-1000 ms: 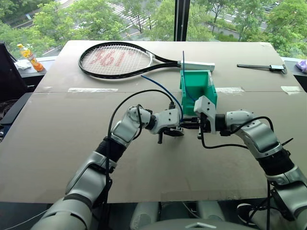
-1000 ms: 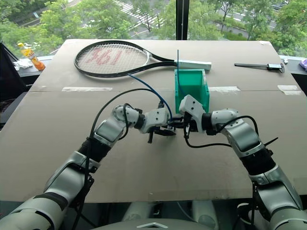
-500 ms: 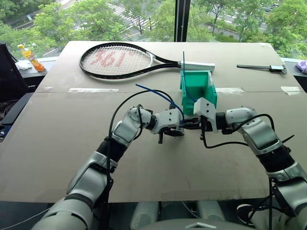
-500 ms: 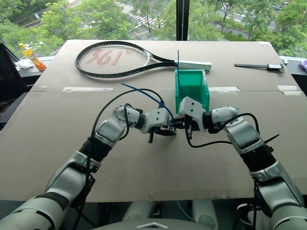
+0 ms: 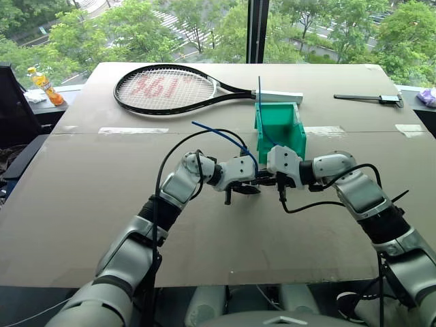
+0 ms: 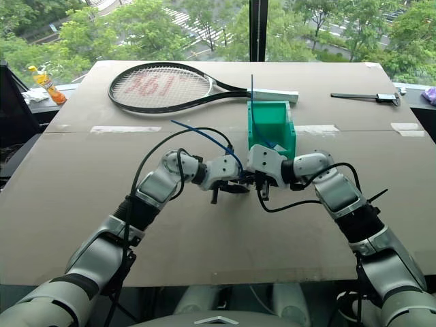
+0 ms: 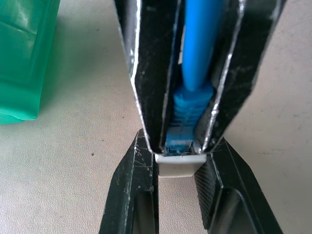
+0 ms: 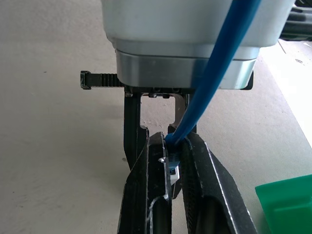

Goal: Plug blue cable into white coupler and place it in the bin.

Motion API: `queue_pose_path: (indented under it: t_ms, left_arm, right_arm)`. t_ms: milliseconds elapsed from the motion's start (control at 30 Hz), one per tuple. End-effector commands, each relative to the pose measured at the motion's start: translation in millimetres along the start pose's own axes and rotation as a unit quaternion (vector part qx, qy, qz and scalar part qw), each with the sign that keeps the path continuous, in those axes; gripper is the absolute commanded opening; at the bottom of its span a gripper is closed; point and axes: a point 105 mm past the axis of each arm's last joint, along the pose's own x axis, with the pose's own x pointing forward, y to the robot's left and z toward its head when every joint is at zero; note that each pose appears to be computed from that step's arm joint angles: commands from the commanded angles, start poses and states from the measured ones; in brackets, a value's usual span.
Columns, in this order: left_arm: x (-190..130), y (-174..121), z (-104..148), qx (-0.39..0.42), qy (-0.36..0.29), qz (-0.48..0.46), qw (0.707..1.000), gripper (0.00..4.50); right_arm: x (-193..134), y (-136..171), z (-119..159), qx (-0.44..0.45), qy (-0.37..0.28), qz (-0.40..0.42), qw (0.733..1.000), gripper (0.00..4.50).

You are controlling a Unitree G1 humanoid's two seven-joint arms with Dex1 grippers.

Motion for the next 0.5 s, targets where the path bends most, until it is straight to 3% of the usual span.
queue_pose_path:
  t_ms: [33,133,233,400,500]
  left_arm:
    - [1,-3,12,0.008,-0.027,-0.002,1.000,0.40]
    - [-4,-3,21,-0.012,-0.056,0.006,0.998,0.40]
    - [-12,1,29,-0.047,-0.080,0.018,0.996,0.40]
    - [-31,11,44,-0.100,-0.112,0.036,0.988,0.40]
    - [-43,33,71,-0.149,-0.155,0.054,0.975,0.40]
  right_arm:
    - [-7,-5,-16,0.040,-0.005,-0.034,0.999,0.70]
    - [-30,-23,9,0.013,-0.065,-0.107,0.992,1.92]
    - [-57,-17,31,0.008,-0.111,-0.130,0.985,3.26]
    - [-96,9,48,0.015,-0.135,-0.167,0.977,3.26]
    - [-118,32,35,0.040,-0.100,-0.231,0.967,3.26]
